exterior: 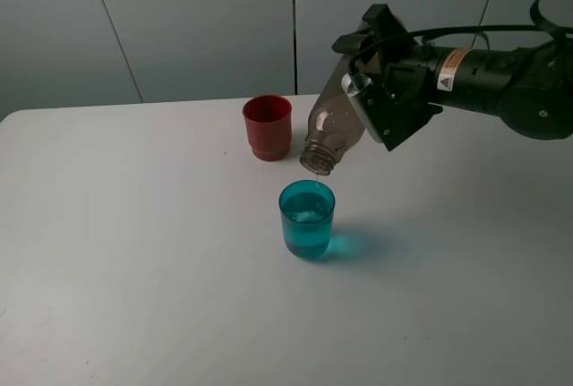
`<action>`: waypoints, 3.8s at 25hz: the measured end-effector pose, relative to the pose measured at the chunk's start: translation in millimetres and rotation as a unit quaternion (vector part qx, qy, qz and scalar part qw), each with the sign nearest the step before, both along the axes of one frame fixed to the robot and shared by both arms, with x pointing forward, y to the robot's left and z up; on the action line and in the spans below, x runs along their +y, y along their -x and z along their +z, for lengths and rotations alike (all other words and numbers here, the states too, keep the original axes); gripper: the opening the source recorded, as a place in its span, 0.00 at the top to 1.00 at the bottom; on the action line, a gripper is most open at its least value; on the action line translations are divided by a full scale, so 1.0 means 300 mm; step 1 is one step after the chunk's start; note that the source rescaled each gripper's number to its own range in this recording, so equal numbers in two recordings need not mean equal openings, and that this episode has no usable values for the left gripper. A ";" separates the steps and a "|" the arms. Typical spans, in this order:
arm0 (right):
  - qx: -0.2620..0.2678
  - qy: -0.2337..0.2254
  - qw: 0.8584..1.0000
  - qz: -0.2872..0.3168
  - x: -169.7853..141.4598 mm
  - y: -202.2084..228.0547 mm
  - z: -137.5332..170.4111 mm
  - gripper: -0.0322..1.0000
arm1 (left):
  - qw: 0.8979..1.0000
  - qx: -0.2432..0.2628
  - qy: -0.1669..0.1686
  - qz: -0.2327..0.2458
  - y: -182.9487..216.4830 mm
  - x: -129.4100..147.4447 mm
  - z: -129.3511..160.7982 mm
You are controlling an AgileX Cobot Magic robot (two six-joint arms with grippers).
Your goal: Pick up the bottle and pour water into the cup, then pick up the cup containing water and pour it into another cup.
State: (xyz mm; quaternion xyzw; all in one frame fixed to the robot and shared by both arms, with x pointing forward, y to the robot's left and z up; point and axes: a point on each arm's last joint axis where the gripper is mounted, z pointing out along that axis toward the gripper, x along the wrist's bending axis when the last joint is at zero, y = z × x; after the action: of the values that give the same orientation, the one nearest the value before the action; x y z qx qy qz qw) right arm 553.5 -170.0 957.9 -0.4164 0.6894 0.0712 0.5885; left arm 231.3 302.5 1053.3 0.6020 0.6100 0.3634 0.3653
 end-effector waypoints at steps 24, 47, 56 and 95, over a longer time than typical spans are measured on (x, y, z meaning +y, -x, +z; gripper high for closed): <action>0.090 -0.134 0.984 -0.070 -0.008 -0.007 0.008 0.97 | 1.000 0.000 0.000 0.000 0.000 0.000 0.000; 0.344 -0.592 0.665 -0.299 -0.243 -0.022 0.010 0.97 | 1.000 0.000 0.000 0.000 0.000 0.000 0.000; 0.356 -0.718 0.489 -0.344 -0.421 -0.060 -0.063 0.97 | 1.000 0.000 0.000 0.000 0.000 0.000 0.000; 0.305 -0.758 0.480 -0.317 -0.504 -0.219 -0.414 0.97 | 1.000 0.000 -0.002 -0.001 0.000 0.000 0.000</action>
State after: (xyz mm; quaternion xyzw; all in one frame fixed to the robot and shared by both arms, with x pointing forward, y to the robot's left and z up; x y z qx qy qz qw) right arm 619.2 -321.2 833.7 0.4868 0.5890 0.4975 0.4106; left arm 231.3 302.5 1053.3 0.6033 0.6087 0.3642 0.3645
